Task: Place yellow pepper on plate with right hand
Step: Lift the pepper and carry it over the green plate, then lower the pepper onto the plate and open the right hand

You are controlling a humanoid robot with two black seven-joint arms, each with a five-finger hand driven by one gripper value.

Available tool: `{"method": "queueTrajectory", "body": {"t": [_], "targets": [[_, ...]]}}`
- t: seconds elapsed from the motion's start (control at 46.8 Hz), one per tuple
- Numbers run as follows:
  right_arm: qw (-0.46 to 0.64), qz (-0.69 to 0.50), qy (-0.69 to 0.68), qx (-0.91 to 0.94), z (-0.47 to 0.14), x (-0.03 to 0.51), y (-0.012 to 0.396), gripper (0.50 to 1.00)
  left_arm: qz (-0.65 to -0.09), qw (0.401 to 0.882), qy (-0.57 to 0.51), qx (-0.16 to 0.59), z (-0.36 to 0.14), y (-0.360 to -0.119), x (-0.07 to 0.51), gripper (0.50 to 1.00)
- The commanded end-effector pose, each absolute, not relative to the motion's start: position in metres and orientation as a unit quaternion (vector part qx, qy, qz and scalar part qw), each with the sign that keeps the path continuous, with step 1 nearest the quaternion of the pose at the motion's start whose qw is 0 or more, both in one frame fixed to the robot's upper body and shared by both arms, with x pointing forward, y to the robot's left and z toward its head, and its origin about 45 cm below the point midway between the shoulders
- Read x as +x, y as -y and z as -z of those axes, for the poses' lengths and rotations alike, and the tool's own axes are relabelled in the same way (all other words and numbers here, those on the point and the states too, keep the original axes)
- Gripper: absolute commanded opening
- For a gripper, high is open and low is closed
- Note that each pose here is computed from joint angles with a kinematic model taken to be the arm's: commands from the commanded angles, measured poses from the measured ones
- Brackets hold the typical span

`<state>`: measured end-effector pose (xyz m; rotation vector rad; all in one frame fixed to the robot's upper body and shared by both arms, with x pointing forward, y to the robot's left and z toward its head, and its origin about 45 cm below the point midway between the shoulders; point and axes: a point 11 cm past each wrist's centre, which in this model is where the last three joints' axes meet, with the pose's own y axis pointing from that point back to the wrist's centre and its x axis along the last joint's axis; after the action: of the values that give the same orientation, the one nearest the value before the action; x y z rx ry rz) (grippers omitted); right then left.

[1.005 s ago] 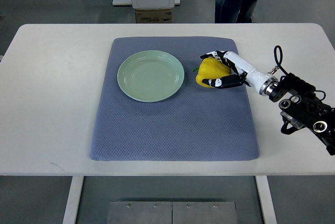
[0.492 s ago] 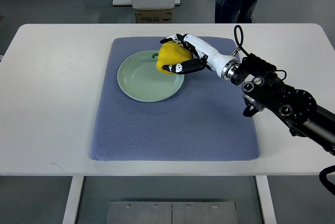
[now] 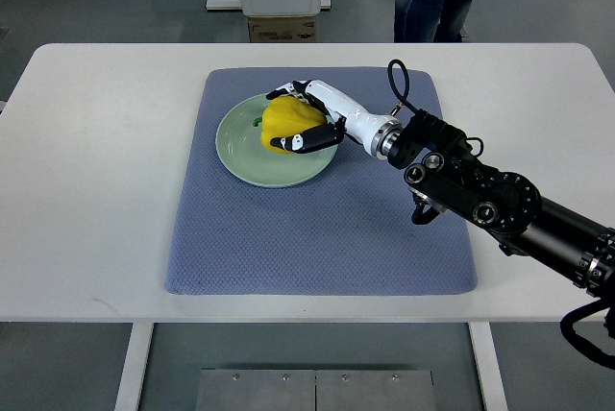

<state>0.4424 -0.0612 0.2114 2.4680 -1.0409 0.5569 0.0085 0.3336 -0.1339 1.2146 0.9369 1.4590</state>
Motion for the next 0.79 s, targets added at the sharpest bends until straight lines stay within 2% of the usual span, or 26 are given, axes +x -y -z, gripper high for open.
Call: {"method": "queueTrajectory", "body": {"t": [0.0,0.535,0.556,0.578,0.599,0.62,0.663,0.77], "targets": [[0.215,-0.200,0.370,0.881,-0.2062,0.4407,0.0616,0.500,-0.601,0.490,-0.386,0.500,0.1339,-0.3337,0.0085,1.000],[0.241,-0.199,0.383,0.869,-0.1984,0.4399,0.0645,0.500,-0.601,0.490,-0.386,0.500,0.1339,-0.3337,0.0085,1.000],[0.239,-0.198,0.383,0.870,-0.1991,0.4395,0.0637,0.537,-0.601,0.490,-0.386,0.500,0.1339,-0.3337,0.0085,1.000],[0.238,-0.198,0.382,0.871,-0.1991,0.4394,0.0635,0.705,-0.601,0.490,-0.386,0.500,0.1339,-0.3337,0.0085,1.000],[0.236,-0.196,0.384,0.871,-0.1997,0.4395,0.0633,0.841,-0.601,0.490,-0.386,0.500,0.1339,-0.3337,0.0085,1.000],[0.235,-0.194,0.384,0.872,-0.2002,0.4394,0.0630,0.909,-0.601,0.490,-0.386,0.500,0.1339,-0.3337,0.0085,1.000],[0.231,-0.191,0.385,0.873,-0.2011,0.4391,0.0621,0.981,-0.601,0.490,-0.385,0.500,0.1339,-0.3336,0.0086,1.000],[0.219,-0.179,0.393,0.875,-0.2061,0.4414,0.0621,1.000,-0.601,0.490,-0.386,0.500,0.1339,-0.3337,0.0085,1.000]]}}
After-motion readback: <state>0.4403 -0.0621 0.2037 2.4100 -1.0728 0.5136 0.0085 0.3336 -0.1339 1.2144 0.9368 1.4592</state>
